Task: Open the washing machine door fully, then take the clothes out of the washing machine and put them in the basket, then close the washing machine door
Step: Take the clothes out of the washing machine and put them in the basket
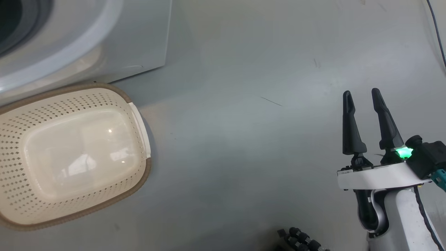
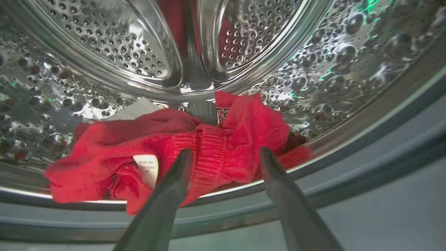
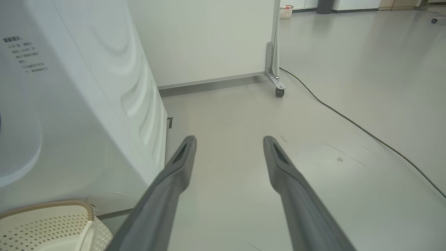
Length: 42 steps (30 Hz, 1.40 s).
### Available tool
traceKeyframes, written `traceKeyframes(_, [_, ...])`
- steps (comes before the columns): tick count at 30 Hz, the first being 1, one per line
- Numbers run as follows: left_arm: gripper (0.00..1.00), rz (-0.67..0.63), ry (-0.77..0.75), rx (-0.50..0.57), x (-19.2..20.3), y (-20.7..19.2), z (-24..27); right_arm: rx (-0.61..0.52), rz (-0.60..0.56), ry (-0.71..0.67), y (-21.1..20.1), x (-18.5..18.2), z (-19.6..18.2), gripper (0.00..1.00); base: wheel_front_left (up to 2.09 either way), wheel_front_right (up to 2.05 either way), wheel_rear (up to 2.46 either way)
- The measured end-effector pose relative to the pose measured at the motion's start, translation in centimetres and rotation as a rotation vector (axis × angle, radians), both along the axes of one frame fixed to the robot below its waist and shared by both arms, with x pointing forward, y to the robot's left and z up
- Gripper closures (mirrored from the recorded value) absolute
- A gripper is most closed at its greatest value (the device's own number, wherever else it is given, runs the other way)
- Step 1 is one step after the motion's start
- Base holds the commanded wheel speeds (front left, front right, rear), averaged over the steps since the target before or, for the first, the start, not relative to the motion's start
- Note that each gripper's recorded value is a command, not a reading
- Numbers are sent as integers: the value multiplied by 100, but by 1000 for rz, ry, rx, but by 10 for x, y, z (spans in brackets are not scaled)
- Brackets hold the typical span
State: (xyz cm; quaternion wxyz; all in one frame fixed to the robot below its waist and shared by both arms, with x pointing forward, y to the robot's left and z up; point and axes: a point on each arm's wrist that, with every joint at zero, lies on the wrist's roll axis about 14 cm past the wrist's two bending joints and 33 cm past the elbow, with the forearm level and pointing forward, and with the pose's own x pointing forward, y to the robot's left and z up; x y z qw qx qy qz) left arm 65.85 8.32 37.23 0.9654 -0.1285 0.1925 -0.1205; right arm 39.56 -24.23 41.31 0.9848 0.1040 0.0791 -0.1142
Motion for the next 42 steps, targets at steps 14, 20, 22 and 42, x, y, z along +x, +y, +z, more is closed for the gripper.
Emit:
traceKeyframes(14, [0,3,132,94,21,13,-36,-23,-38,49,-12,-5,-12,0,0,0,0])
traceKeyframes(20, [33,13,196,117,22,19,-46,-21,-39,51,-12,-4,-13,0,0,0,0])
traceKeyframes(22, [75,7,203,129,23,20,-46,-20,-41,53,-13,-5,-13,0,0,0,0])
traceKeyframes(42, [100,46,33,47,30,19,-9,-39,-61,30,-21,1,-8,0,0,0,0])
